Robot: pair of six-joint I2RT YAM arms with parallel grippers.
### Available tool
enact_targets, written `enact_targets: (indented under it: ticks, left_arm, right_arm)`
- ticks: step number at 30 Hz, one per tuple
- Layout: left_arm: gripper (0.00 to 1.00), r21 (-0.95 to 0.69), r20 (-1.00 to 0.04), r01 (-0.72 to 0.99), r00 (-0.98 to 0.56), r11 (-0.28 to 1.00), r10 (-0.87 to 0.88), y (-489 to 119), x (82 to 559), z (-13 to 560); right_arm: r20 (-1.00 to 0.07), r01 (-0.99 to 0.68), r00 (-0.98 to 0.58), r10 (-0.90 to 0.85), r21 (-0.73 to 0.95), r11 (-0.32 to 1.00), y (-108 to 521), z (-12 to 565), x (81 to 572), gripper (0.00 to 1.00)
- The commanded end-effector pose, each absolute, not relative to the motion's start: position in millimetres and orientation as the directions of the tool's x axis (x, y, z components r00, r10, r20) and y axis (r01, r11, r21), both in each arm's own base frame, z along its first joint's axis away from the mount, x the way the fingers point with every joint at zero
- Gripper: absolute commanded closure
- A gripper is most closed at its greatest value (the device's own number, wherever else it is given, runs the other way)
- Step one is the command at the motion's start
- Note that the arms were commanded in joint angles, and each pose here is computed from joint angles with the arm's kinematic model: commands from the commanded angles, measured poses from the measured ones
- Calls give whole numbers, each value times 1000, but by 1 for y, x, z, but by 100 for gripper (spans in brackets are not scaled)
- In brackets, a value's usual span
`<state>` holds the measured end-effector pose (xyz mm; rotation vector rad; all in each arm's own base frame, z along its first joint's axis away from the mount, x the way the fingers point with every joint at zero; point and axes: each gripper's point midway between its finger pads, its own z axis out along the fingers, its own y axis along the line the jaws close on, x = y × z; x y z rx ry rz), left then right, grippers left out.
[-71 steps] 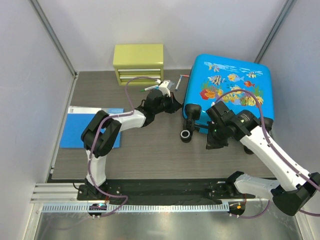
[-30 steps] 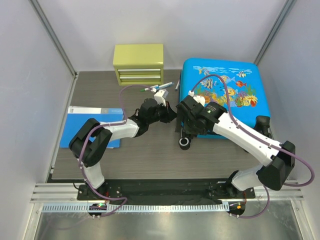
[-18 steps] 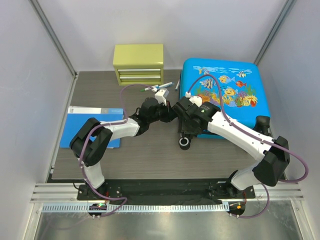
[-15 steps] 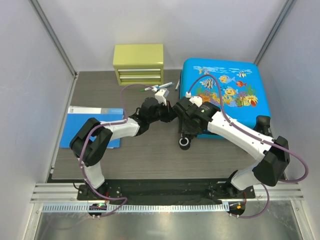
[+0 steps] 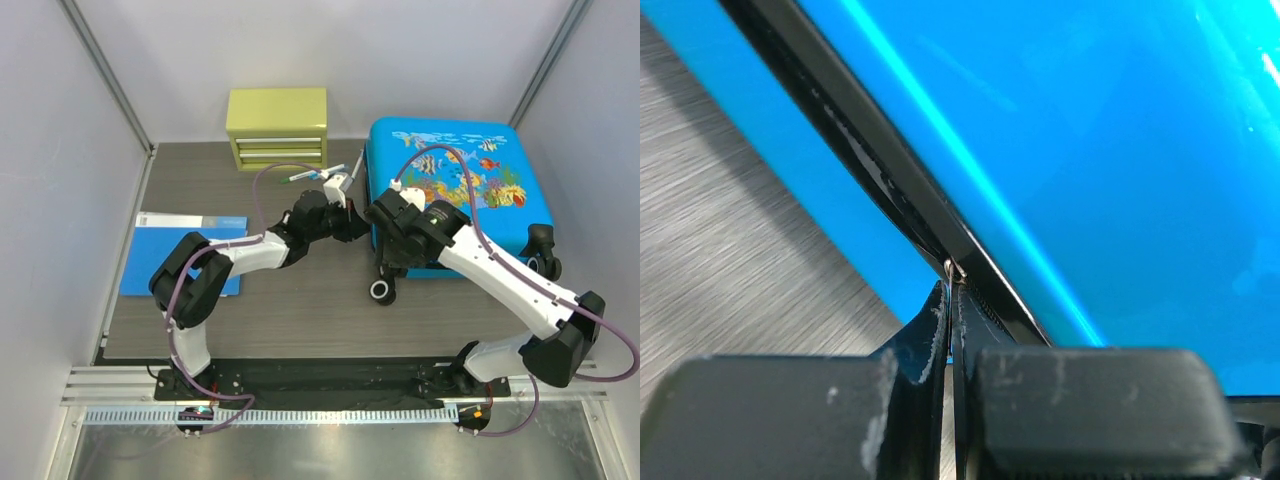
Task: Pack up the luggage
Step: Zip the luggage at the center of the board.
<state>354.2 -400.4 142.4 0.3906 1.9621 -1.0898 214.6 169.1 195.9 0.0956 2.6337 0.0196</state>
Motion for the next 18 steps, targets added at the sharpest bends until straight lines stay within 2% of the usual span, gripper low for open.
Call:
enact_targets:
  ticks: [1,12,18]
  left_arm:
    - [100,-535,-831,595,-498,599,-247,-403,399,176]
    - [100,-474,-858,469,-436,745,-271,-373,425,168]
    - [100,-484,-858,435,-405,760,-315,-353,432,173]
  right_arm:
    - [-362,35,-930,66,92,995,144,218,149,99]
    - [-290,65,-952,100,129,989,129,214,115,99]
    - [-280,78,-954,110,122,989,129,210,114,99]
